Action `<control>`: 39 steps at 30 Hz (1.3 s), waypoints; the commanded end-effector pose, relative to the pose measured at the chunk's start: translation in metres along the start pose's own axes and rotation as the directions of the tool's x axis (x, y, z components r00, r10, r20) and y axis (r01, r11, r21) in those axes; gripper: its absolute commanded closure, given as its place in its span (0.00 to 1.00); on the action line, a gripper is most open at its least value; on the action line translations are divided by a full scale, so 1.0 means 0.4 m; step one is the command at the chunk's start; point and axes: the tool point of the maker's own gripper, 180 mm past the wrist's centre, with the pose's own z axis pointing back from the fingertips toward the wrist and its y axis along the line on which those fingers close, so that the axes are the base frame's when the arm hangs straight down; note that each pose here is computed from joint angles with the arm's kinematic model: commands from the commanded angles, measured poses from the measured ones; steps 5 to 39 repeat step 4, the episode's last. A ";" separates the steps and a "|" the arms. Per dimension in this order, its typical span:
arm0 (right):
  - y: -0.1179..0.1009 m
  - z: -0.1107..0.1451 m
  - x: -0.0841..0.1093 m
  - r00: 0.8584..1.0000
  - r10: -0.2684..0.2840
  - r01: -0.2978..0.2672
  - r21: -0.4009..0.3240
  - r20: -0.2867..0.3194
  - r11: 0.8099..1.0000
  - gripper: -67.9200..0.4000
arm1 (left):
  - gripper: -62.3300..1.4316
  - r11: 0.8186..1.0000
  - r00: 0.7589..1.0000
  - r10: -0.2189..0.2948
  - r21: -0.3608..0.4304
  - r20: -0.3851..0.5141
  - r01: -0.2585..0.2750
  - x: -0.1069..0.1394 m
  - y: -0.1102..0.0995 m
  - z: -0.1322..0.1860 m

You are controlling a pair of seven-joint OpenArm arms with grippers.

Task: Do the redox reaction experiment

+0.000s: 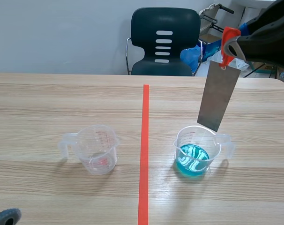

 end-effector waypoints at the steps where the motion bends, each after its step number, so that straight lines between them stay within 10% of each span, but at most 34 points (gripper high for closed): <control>1: -0.012 0.003 0.014 1.000 0.005 -0.005 -0.012 0.013 1.000 0.98 | 0.00 1.000 0.999 0.010 0.000 0.032 -0.010 0.016 -0.007 -0.002; 39: -0.012 0.003 0.013 1.000 0.005 -0.005 -0.012 0.012 1.000 0.98 | 0.00 1.000 0.999 0.010 0.000 0.032 -0.010 0.016 -0.007 -0.002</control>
